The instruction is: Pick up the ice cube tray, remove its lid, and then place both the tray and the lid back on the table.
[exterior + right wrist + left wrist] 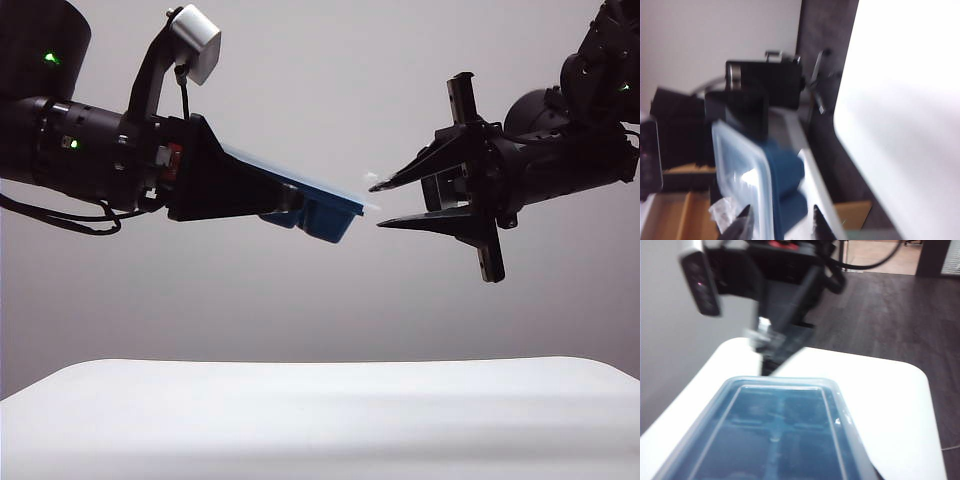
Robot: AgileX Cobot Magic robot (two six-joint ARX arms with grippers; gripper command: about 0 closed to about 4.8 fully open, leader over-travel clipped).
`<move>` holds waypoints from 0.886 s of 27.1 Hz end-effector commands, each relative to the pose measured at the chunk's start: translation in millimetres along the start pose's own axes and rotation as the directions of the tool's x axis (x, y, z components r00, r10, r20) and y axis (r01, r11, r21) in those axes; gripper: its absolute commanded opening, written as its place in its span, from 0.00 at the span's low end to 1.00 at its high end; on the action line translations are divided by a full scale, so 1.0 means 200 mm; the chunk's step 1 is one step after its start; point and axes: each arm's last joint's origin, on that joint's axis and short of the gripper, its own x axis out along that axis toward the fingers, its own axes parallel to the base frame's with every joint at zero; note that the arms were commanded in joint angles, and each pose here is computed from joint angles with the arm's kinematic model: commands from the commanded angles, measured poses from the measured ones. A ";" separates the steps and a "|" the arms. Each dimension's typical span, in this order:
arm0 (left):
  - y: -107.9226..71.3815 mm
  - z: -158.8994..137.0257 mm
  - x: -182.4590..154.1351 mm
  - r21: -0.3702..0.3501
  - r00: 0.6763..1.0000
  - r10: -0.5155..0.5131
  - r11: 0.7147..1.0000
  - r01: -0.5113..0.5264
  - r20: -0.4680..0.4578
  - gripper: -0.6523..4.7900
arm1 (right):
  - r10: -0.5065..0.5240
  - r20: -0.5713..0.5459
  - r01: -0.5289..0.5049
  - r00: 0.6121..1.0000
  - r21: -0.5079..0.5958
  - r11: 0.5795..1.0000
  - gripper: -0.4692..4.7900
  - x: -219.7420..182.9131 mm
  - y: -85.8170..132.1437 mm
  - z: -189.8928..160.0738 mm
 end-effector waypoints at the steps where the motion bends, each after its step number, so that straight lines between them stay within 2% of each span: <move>1: 0.01 0.03 0.00 0.043 0.999 0.039 0.998 -0.041 0.031 0.56 | 0.040 -0.058 -0.040 0.998 -0.002 0.999 0.37 0.03 0.01 -0.05; 3: 0.02 0.03 0.00 0.049 0.997 0.074 0.996 -0.075 0.028 0.56 | 0.037 -0.068 -0.037 0.997 -0.002 0.999 0.37 0.03 0.01 -0.06; 15: 0.02 0.03 0.00 0.049 0.996 0.090 0.995 -0.091 0.023 0.56 | 0.061 -0.090 -0.062 0.994 -0.006 0.998 0.36 0.06 0.02 -0.07; 18: 0.02 0.03 0.00 0.047 0.996 0.090 0.995 -0.091 0.022 0.56 | 0.061 -0.094 -0.064 0.994 -0.019 0.998 0.25 0.07 0.03 -0.07; 20: 0.02 0.03 0.00 0.047 0.996 0.090 0.995 -0.091 0.022 0.56 | 0.064 -0.095 -0.066 0.993 -0.021 0.998 0.24 0.08 0.03 -0.06; 22: 0.02 0.03 0.00 0.047 0.996 0.089 0.995 -0.090 0.022 0.56 | 0.063 -0.095 -0.066 0.993 -0.025 0.998 0.17 0.08 0.03 -0.06; 24: 0.02 0.03 0.00 0.045 0.996 0.086 0.995 -0.087 0.022 0.56 | 0.062 -0.094 -0.065 0.994 -0.028 0.998 0.14 0.08 0.03 -0.06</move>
